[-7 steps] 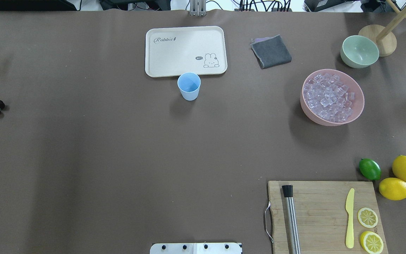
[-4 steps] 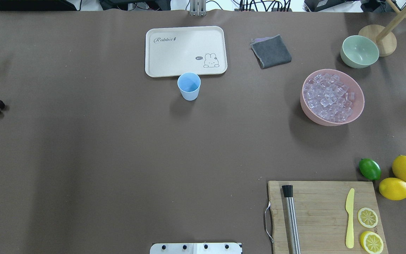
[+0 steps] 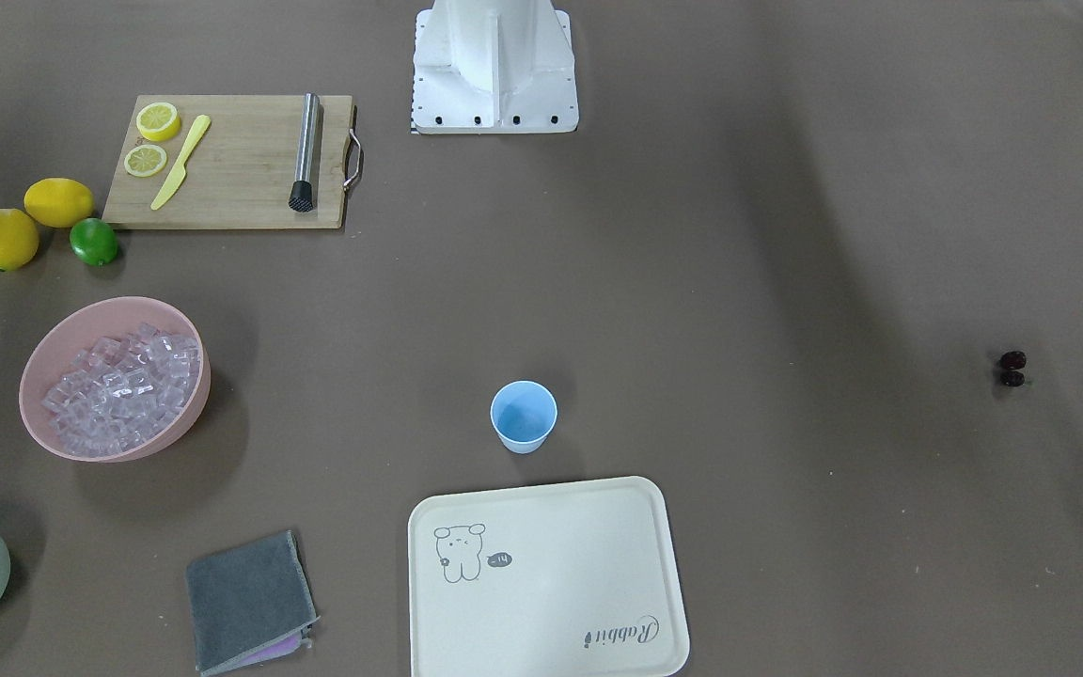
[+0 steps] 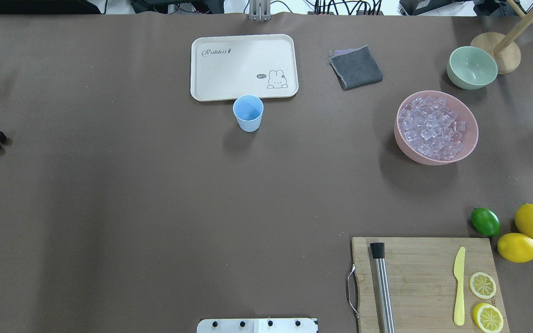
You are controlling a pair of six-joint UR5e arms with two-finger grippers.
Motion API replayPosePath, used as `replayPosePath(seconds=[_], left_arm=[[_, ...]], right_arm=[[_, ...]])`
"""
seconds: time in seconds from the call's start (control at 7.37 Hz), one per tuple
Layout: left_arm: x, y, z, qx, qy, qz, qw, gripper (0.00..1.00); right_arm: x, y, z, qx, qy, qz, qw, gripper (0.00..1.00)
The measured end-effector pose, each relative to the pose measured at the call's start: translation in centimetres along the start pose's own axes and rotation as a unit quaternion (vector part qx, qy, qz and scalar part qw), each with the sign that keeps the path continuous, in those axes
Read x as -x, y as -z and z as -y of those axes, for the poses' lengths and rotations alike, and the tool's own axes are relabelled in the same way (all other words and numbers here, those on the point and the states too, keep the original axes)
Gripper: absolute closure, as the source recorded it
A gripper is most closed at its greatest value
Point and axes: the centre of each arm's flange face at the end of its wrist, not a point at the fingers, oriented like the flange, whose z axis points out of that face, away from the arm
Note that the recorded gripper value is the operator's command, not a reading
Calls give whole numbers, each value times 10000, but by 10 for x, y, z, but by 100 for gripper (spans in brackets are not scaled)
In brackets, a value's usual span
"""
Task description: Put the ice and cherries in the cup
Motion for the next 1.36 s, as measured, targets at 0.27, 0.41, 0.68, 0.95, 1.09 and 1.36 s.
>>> replayPosePath(seconds=[0.27, 0.41, 0.68, 0.95, 1.09, 1.36], left_arm=[[0, 0, -4, 3, 3, -5, 10000, 2], [0, 0, -4, 2, -1, -2, 10000, 2], [0, 2, -5, -15, -7, -5, 10000, 2], [-1, 3, -4, -35, -14, -9, 10000, 2], [-1, 4, -4, -41, -14, -8, 10000, 2], [-2, 5, -4, -54, -22, -7, 10000, 2]], right_arm=[[27, -10, 11, 82, 232, -1, 9997, 5], [61, -23, 29, 153, 554, 7, 9983, 6], [153, -68, 63, 348, 1371, -40, 9899, 5], [216, -130, 69, 385, 2053, -146, 9778, 7], [218, -163, 74, 338, 2248, -143, 9737, 11], [202, -208, 83, 270, 2412, -210, 9699, 11]])
